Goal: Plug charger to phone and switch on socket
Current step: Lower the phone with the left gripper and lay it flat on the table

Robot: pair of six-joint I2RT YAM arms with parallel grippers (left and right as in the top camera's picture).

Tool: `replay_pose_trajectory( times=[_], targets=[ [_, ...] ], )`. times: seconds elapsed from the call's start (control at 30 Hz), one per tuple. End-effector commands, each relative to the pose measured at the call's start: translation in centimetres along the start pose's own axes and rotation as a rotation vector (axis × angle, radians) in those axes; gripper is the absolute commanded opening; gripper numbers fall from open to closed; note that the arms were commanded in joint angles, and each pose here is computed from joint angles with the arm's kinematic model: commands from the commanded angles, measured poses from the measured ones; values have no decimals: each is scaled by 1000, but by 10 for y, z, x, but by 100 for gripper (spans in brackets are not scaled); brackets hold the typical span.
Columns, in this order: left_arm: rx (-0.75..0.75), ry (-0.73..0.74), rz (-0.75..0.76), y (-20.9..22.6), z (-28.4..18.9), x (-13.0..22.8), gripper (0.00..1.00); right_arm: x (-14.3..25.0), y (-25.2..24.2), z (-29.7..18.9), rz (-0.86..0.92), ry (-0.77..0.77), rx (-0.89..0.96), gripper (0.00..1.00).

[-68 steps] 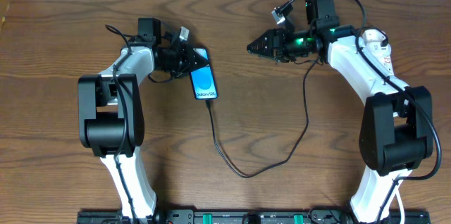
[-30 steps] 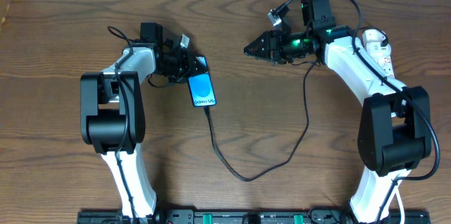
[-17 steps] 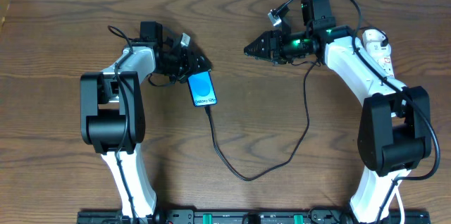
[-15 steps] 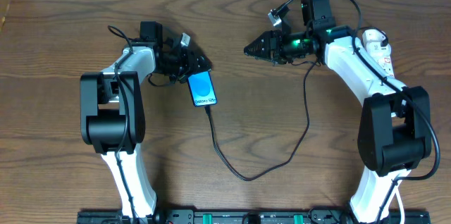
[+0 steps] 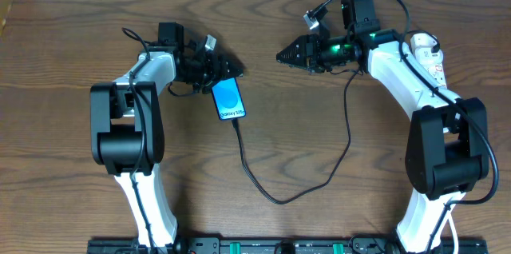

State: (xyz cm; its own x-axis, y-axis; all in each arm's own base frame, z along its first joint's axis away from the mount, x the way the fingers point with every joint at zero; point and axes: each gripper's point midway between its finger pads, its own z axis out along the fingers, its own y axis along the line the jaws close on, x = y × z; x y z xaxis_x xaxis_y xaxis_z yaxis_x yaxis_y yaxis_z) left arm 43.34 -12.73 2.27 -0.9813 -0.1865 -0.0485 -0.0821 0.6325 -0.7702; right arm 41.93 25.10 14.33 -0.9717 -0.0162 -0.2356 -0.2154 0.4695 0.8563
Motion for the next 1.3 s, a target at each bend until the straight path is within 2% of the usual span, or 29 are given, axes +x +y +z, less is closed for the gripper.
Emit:
replay_pose_trajectory(
  times=[0.0,0.23,0.3,0.4,1.27],
  targets=[
    [-113,-14,-49,26,2,0,70,1,-1,3,-16,7,1,55],
    [-143,-16,-84,30,0,0,71,2,-2,3,-10,11,2,55],
    [-165,-15,-90,33,-1,0,77,2,-2,3,-11,11,2,55],
    [-200,-14,-99,37,-3,1,79,2,-2,3,-10,11,2,56],
    [-482,-30,-141,72,-29,6,81,2,-2,3,-9,11,3,55]
  ],
)
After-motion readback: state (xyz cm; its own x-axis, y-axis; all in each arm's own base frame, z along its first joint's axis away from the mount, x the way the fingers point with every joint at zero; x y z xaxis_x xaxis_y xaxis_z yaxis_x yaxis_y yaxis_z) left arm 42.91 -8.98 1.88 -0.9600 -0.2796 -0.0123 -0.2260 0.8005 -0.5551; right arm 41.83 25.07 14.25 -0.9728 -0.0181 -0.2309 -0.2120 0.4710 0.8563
